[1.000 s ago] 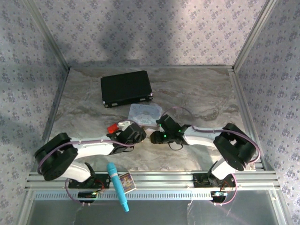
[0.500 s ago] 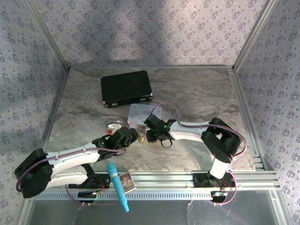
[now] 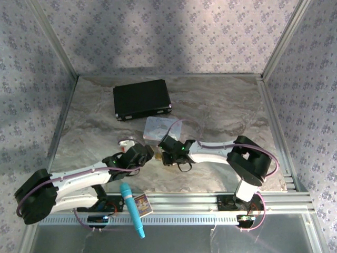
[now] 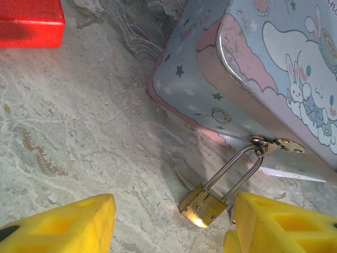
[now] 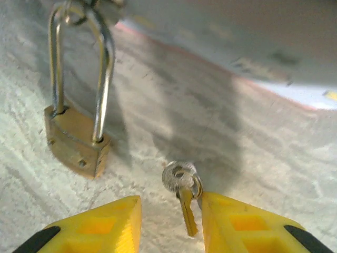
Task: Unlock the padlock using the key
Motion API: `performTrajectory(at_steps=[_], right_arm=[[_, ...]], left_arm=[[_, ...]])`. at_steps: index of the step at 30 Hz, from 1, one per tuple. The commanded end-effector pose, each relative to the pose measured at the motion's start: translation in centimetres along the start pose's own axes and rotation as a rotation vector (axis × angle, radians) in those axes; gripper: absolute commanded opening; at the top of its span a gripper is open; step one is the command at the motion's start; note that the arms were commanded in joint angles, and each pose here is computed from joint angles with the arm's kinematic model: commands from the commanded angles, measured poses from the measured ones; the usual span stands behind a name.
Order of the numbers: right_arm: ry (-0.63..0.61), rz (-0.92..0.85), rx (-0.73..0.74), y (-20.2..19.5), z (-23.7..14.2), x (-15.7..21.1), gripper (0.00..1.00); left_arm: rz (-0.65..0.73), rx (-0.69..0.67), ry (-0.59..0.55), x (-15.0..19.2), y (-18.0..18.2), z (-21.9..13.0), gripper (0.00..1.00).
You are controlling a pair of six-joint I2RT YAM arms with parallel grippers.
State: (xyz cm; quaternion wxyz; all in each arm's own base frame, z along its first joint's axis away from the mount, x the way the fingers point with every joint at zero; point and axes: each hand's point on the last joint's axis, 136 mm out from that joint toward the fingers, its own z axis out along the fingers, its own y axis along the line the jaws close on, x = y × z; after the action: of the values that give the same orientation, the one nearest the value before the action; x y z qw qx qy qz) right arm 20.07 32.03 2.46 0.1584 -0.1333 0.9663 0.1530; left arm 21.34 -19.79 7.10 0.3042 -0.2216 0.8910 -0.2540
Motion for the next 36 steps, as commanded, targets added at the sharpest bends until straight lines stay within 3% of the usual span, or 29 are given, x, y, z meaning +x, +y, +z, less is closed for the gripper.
performTrajectory(at_steps=[1, 5, 11, 15, 21, 25, 36], right_arm=[[0.130, 0.018, -0.053, 1.1, -0.2, 3.8, 0.36], [0.138, 0.046, -0.234, 3.9, -0.5, 3.8, 0.37], [0.054, -0.037, -0.190, 1.9, -1.4, 1.9, 0.37], [-0.001, -0.096, -0.147, 1.0, -3.1, 0.7, 0.39], [-0.006, -0.210, -0.039, 0.1, -2.4, -1.3, 0.36], [-0.004, -0.199, 0.129, -1.9, -1.1, -2.4, 0.32], [0.002, -0.154, 0.291, -4.6, 0.7, -1.9, 0.28]], left_arm=[[-0.002, -0.023, -0.010, -0.1, 0.7, 0.2, 0.61], [-0.004, -0.020, -0.010, -0.1, 0.6, 0.1, 0.61], [-0.009, -0.022, -0.016, -0.1, 1.0, 0.0, 0.60], [-0.013, -0.023, -0.025, -0.3, 1.2, -0.1, 0.60], [-0.010, -0.017, -0.037, -0.6, 0.9, -0.2, 0.61], [-0.014, -0.023, -0.034, -0.4, 1.1, -0.1, 0.60], [-0.009, -0.025, -0.040, -0.5, 1.1, -0.1, 0.60]])
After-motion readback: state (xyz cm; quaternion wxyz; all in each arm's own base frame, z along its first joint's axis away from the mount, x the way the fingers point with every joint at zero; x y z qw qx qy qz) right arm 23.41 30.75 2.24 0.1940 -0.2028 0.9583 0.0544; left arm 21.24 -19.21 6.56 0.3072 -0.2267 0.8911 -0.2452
